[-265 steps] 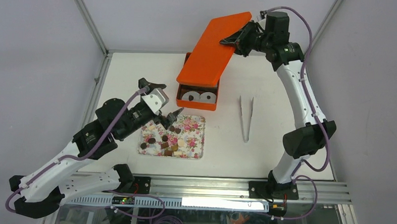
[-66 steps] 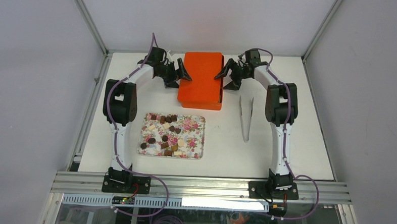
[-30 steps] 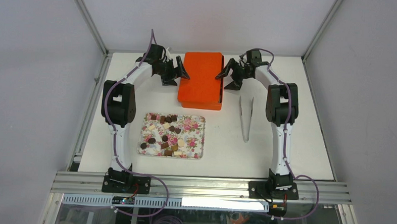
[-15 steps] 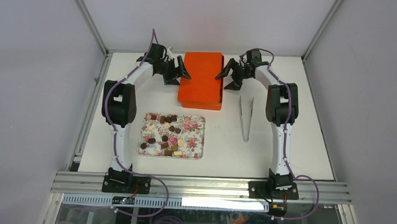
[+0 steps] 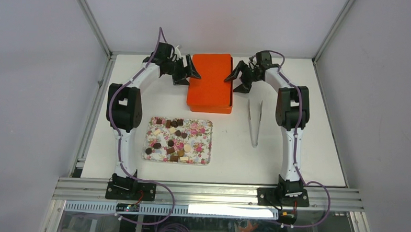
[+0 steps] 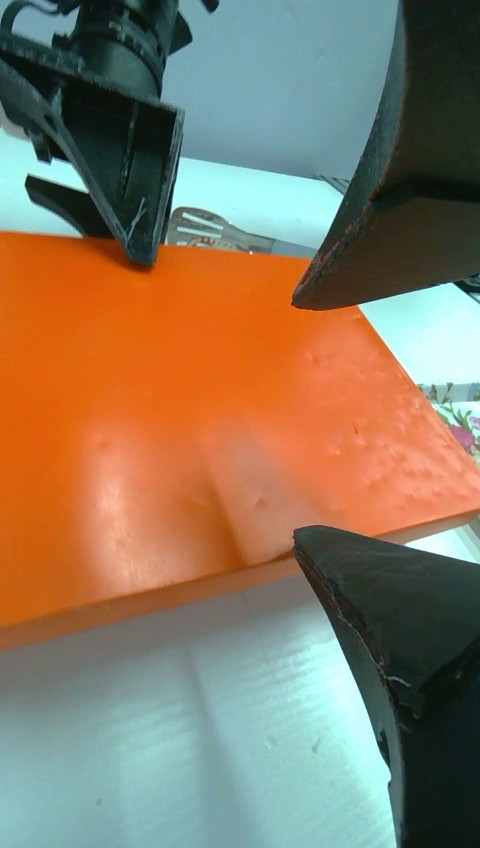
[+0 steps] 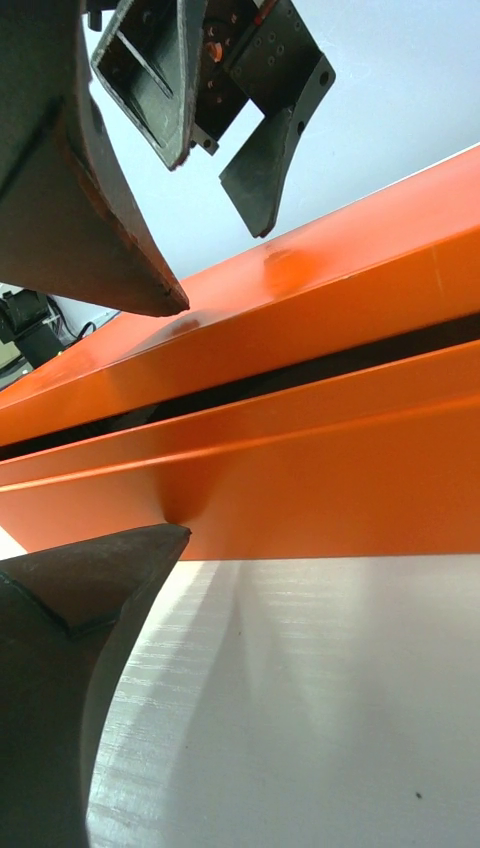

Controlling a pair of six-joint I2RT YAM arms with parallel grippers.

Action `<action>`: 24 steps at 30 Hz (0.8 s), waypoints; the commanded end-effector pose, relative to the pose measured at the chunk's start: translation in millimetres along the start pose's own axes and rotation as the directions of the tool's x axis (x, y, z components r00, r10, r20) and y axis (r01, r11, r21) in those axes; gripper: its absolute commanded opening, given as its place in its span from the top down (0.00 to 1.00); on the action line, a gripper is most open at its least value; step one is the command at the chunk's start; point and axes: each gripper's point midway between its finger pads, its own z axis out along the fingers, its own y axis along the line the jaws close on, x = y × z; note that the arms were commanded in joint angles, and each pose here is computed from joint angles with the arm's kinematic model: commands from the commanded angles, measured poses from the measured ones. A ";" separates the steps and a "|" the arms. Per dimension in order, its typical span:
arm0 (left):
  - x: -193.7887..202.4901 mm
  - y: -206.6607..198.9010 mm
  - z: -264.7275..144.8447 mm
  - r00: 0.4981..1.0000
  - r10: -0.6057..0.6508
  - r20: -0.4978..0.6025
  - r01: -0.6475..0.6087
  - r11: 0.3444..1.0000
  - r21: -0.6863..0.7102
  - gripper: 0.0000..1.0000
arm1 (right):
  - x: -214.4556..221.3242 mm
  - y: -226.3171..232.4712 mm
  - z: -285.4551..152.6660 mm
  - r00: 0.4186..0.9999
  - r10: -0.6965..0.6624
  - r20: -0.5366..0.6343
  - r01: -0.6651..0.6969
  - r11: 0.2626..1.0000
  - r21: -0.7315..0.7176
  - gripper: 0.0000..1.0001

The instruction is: Pack the chocolate

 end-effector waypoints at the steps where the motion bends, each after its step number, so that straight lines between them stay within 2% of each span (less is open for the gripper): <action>1: -17.8 -41.6 -3.1 0.997 0.059 0.048 -0.064 0.992 0.112 0.18 | -7.7 27.1 -15.1 0.998 -0.045 0.038 0.048 0.997 -0.059 0.22; 9: -18.5 -42.2 -6.1 0.996 0.071 0.059 -0.077 0.992 0.101 0.17 | -7.5 35.7 -23.7 0.997 -0.055 0.049 0.058 0.996 -0.072 0.18; 16: -28.1 -43.9 -23.9 0.988 0.102 0.119 -0.107 0.994 0.035 0.12 | -15.1 37.0 -34.3 0.995 -0.066 0.076 0.070 0.996 -0.049 0.16; 21: -34.4 -32.5 -28.7 0.984 0.080 0.159 -0.076 0.997 -0.032 0.11 | -17.1 35.3 -33.2 0.996 -0.058 0.074 0.061 0.997 -0.047 0.16; 24: -34.7 -21.7 -20.2 0.989 0.036 0.140 -0.033 0.999 -0.022 0.13 | -17.2 35.8 -32.5 0.996 -0.060 0.073 0.064 0.997 -0.049 0.16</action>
